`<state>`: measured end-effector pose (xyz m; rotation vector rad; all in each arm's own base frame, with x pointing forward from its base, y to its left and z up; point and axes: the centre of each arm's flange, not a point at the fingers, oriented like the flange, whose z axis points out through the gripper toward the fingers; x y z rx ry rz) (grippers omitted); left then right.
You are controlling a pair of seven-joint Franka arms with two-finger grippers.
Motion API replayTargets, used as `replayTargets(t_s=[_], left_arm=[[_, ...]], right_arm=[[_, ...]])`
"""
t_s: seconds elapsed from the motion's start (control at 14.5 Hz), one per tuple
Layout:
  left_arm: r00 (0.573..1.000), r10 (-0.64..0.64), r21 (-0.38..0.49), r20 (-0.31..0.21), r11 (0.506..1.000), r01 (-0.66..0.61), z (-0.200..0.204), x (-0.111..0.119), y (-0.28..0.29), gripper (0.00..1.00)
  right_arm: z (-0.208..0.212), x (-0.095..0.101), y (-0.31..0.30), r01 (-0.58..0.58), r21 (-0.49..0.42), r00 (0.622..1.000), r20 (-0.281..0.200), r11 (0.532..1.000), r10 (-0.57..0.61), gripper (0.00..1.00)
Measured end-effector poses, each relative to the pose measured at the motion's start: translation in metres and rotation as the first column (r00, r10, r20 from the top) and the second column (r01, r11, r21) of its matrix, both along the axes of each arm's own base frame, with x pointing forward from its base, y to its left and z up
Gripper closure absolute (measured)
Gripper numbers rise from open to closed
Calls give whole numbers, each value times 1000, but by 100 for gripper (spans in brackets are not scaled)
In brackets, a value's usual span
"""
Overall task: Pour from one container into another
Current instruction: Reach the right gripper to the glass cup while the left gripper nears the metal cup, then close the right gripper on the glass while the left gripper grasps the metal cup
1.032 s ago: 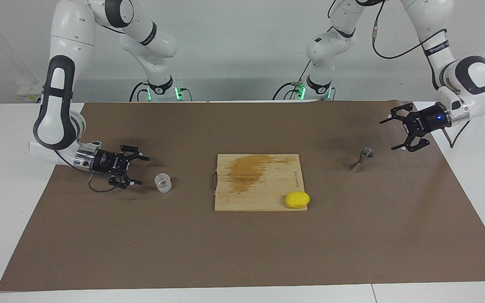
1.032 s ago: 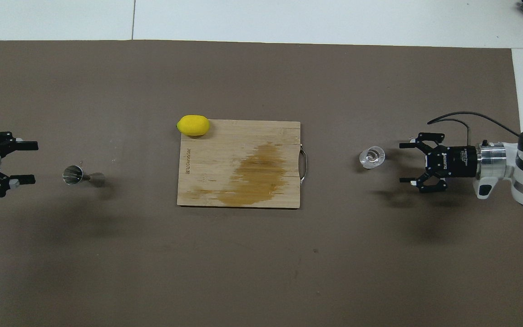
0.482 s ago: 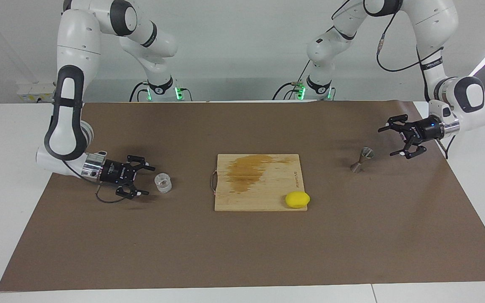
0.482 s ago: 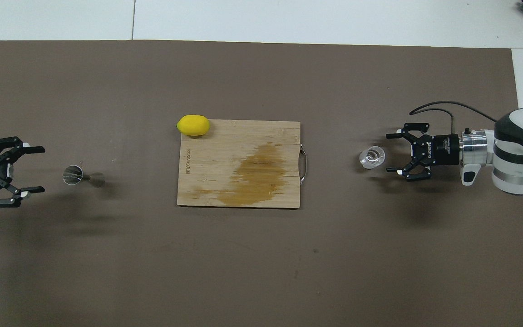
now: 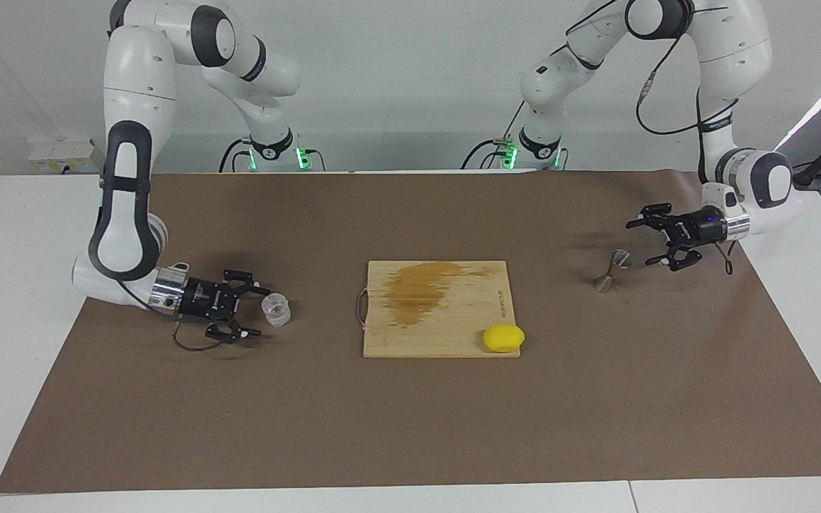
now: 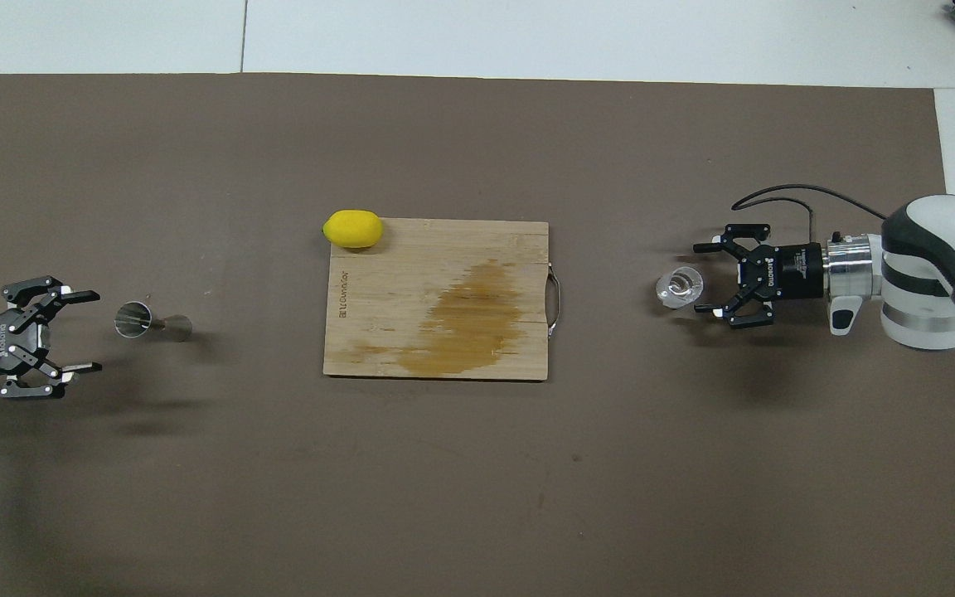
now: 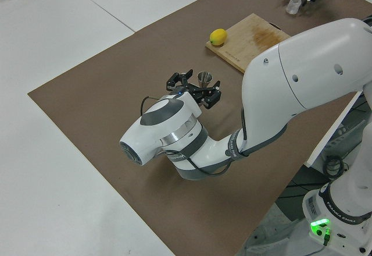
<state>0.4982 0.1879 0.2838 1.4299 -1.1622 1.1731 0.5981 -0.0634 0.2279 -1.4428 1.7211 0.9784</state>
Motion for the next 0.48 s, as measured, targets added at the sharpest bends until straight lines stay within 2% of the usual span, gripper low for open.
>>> replayTargets(t_s=[0.48], left_arm=[[995, 54, -56, 84, 997, -50, -21, -8, -11, 0]], right_arm=[[-6, 4, 17, 7, 11, 1000, 0, 1000, -7, 0]])
